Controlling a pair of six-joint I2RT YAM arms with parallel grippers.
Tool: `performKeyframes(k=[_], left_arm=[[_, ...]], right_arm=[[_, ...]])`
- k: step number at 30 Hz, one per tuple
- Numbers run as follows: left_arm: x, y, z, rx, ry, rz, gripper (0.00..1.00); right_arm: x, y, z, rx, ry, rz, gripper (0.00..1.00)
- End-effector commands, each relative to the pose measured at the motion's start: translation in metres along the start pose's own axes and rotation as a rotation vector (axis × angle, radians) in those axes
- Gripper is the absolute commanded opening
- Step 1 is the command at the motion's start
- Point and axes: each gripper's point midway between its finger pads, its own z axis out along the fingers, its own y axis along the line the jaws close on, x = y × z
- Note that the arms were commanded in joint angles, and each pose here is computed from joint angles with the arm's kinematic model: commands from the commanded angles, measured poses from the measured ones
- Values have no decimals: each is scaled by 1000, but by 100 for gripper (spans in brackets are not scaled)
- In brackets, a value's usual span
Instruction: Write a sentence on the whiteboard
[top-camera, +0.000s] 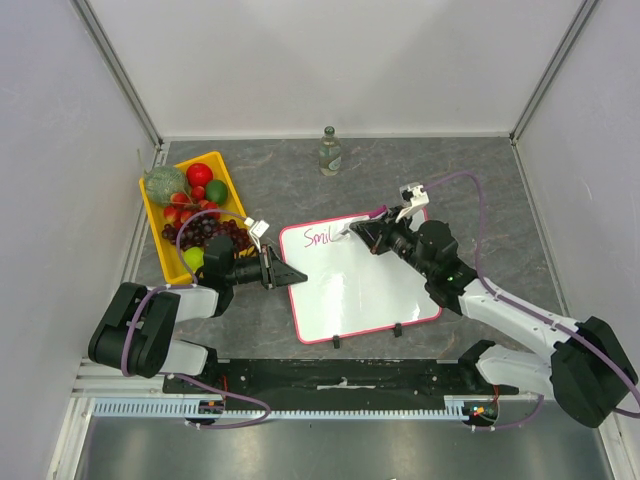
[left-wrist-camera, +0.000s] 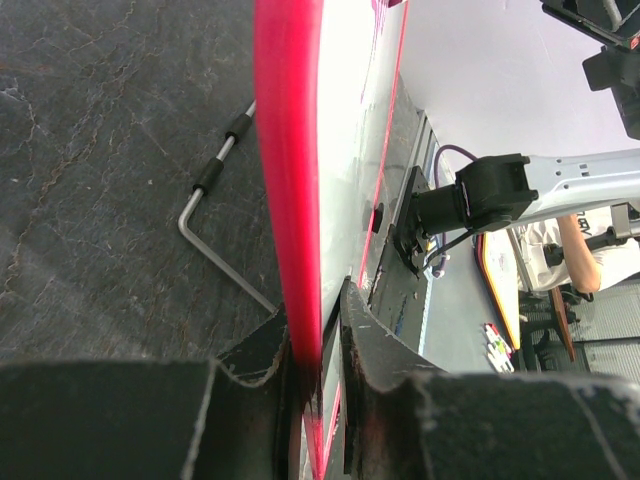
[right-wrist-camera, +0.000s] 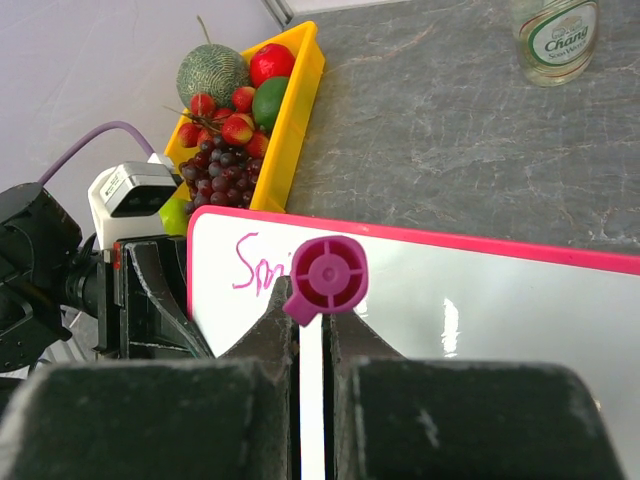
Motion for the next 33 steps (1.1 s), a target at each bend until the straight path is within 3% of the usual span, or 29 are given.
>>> performKeyframes(k=[1, 17, 33], left_arm=[[12, 19, 1, -64, 23, 40, 2], [12, 19, 1, -63, 25, 40, 2], [12, 19, 1, -62, 24, 41, 2]], right_arm=[[-7, -5, -3, 31, -22, -27, 0], [-46, 21, -4, -42, -124, 5, 0], [-24, -2, 9, 35, -72, -10, 0]])
